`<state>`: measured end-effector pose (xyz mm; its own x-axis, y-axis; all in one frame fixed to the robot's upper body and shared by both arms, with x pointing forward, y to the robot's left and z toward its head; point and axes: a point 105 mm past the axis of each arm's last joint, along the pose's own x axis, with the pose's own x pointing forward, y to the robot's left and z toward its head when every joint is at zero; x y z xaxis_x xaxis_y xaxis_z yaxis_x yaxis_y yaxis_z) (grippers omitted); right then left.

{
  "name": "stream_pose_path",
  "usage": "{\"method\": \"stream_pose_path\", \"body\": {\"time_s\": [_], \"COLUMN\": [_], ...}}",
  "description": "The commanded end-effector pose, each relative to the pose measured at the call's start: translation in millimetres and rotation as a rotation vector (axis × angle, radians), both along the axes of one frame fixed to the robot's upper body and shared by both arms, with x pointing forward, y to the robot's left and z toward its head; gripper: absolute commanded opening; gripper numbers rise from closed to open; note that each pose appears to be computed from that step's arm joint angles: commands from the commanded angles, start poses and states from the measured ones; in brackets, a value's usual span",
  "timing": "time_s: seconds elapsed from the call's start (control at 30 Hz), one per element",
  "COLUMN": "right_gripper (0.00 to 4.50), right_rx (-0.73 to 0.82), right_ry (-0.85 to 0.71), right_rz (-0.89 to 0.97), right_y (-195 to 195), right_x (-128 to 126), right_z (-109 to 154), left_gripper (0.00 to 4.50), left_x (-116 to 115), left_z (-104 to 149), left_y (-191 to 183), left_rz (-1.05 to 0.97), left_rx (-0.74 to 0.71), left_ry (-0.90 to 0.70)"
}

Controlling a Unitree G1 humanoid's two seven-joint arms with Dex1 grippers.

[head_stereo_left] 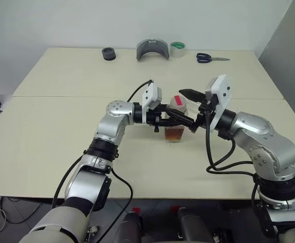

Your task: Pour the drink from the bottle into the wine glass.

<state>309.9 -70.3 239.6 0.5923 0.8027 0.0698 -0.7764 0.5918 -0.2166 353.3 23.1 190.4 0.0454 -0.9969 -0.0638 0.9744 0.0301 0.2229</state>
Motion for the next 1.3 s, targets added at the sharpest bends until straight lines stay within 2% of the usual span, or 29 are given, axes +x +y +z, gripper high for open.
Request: {"method": "stream_pose_path", "body": {"time_s": [0.03,0.4,0.63,0.9,1.03,1.3], "right_gripper": [4.21,4.21,4.21,4.21,4.21,4.21], "right_rx": [0.017,0.004,0.028,0.003,-0.012,-0.003], "right_ry": [-0.069,-0.054,-0.025,0.001,-0.079,-0.119], "right_rz": [-0.025,-0.064,-0.021,0.102,-0.019,-0.052], "right_y": [-3,-19,-19,-2,-2,-3], "right_x": [0,-3,-14,-34,-12,-4], "right_z": [13,9,8,7,13,17], "left_gripper": [1.79,1.79,1.79,1.79,1.78,1.78], "left_x": [-1,-1,-1,-2,-2,-3], "left_z": [14,11,11,11,11,11], "left_y": [-1,1,1,2,0,0], "left_rz": [-0.013,-0.013,-0.012,-0.012,-0.018,-0.017], "left_rx": [-0.018,-0.011,-0.012,-0.013,-0.014,-0.015], "left_ry": [-0.058,-0.056,-0.053,-0.051,-0.048,-0.048]}}
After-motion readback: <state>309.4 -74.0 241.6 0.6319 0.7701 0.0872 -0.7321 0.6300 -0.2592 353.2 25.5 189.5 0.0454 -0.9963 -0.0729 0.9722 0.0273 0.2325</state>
